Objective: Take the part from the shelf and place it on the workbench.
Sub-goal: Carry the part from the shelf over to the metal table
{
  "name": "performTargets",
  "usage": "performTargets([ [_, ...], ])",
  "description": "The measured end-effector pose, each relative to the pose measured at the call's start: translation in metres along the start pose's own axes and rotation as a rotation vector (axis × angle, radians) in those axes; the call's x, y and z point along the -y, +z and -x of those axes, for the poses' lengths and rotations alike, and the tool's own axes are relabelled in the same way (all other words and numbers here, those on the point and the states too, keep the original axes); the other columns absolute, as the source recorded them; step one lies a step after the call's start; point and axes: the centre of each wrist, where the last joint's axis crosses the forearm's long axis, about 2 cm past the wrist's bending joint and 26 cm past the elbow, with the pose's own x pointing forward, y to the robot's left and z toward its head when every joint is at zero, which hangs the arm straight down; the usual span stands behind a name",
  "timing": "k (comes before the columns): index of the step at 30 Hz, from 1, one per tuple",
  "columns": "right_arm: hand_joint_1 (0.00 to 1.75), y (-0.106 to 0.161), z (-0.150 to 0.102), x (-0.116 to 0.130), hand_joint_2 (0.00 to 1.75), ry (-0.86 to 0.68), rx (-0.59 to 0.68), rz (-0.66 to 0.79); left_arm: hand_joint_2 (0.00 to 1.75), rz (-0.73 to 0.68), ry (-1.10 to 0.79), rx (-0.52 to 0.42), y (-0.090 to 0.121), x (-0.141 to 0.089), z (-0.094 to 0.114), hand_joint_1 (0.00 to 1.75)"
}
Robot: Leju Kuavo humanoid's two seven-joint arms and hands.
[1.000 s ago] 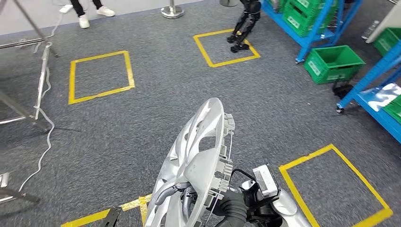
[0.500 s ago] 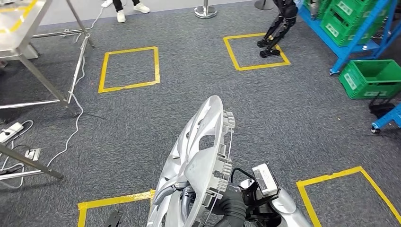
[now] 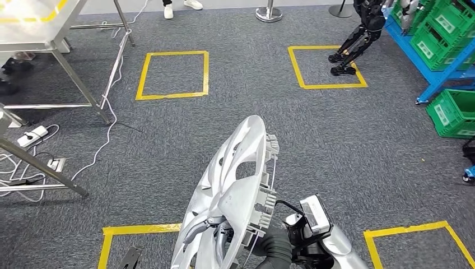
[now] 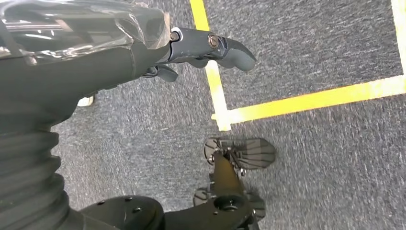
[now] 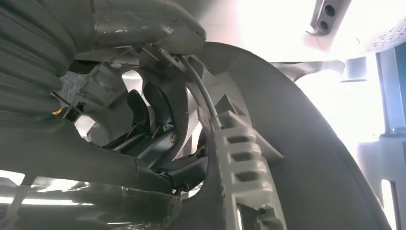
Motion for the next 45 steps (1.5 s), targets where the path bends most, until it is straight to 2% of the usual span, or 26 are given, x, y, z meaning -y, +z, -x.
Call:
performTargets([
  [23, 1.75, -0.0025, 0.0, 0.0002, 1.75, -0.006, 0.005, -0.008, 1.75, -0.006, 0.004, -0.008, 0.0005, -0.0027, 0.0043, 0.0],
  [45, 1.75, -0.0019, 0.0006, 0.0007, 1.75, 0.016, -0.021, -0.014, 1.75, 0.002, -0.002, 0.004, -0.0002, 0.0013, -0.0015, 0.0],
])
